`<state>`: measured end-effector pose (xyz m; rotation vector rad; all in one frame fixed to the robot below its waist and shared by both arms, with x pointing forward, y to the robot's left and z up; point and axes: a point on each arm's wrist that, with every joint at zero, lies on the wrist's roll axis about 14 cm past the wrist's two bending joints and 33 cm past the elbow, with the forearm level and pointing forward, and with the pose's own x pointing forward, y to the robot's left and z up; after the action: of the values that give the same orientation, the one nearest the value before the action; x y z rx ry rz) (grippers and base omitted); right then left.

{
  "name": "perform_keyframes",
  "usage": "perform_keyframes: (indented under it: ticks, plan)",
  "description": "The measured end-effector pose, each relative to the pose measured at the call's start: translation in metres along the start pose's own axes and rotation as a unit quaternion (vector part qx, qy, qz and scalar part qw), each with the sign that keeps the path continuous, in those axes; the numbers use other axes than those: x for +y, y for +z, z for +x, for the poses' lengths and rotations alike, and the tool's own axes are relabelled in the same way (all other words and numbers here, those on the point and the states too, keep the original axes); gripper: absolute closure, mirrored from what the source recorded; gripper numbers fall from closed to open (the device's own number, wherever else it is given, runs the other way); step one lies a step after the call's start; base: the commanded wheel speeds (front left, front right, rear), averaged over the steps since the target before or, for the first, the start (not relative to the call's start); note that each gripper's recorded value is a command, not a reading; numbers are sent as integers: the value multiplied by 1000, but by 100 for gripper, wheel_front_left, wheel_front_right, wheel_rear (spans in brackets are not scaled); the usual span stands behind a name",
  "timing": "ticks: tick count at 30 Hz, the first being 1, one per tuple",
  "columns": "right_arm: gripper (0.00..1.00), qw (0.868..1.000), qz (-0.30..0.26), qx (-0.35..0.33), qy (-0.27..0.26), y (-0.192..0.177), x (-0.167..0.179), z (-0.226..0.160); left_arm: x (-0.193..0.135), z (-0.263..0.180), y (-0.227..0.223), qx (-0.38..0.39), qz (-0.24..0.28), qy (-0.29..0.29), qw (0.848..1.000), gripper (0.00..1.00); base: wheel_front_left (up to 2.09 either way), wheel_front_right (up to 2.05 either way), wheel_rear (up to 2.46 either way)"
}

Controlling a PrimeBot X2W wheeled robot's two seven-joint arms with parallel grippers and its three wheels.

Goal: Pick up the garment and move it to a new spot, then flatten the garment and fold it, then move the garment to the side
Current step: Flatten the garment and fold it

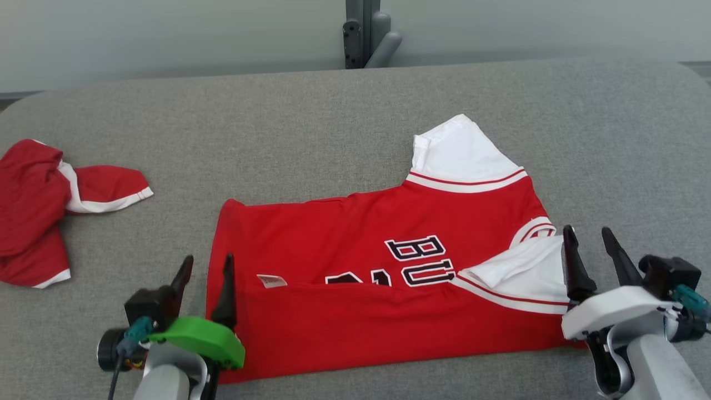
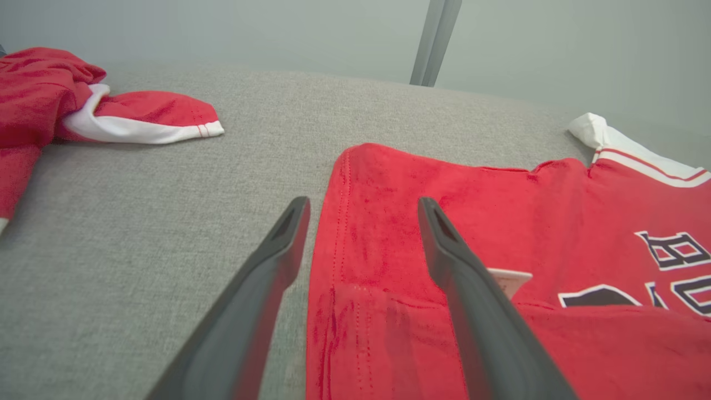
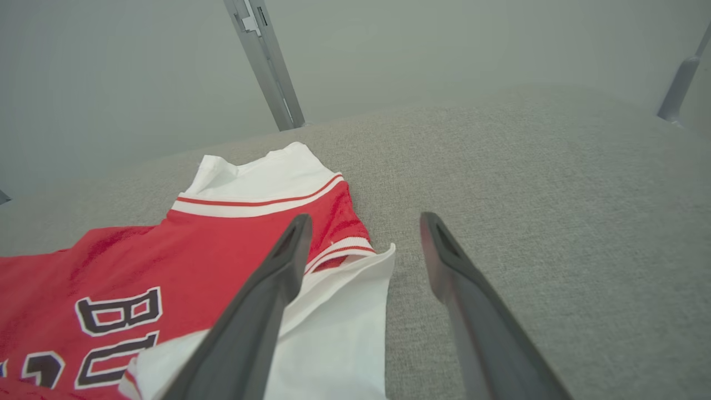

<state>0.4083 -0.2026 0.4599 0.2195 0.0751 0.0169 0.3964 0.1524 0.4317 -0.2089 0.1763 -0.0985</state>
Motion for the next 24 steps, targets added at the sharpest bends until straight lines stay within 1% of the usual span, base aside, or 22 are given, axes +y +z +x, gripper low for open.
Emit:
perform_keyframes:
  ticks: [3, 6, 10, 14, 17, 18, 19, 20, 21, 23, 24]
  plan:
    - [0, 1000, -3, -7, 19, 4, 13, 19, 3, 25, 4, 6, 14, -4, 1000, 0, 0, 0, 0]
    - [0, 999, -6, -9, 37, 5, 24, 35, 8, 45, -6, 35, 37, -7, 999, 0, 0, 0, 0]
    - [0, 998, -11, -11, 60, 6, 38, 52, 15, 73, -1, 44, 58, -6, 997, 0, 0, 0, 0]
    - [0, 997, -15, -12, 68, 6, 41, 61, 23, 85, -14, 72, 77, -1, 994, 0, 0, 0, 0]
    - [0, 997, -17, -9, 69, 4, 39, 64, 23, 90, -23, 90, 79, -2, 993, 0, 0, 0, 0]
    - [0, 997, -17, -9, 69, 4, 39, 64, 23, 90, -23, 90, 79, -2, 993, 2, 0, 0, 0]
    - [0, 998, -18, -5, 68, 0, 38, 65, 23, 92, -28, 99, 80, -4, 992, 9, 0, 0, 0]
    - [0, 998, -18, -5, 68, 0, 38, 65, 23, 92, -28, 99, 80, -4, 992, 11, 0, 0, 0]
    - [0, 998, -18, -4, 68, 0, 38, 65, 22, 93, -30, 102, 80, -6, 992, 17, 0, 0, 0]
    - [0, 997, -18, -3, 69, -1, 38, 65, 20, 93, -32, 105, 81, -9, 991, 41, 0, 0, 0]
    - [0, 997, -19, -2, 70, -1, 38, 65, 20, 93, -33, 107, 81, -10, 991, 51, 0, 0, 0]
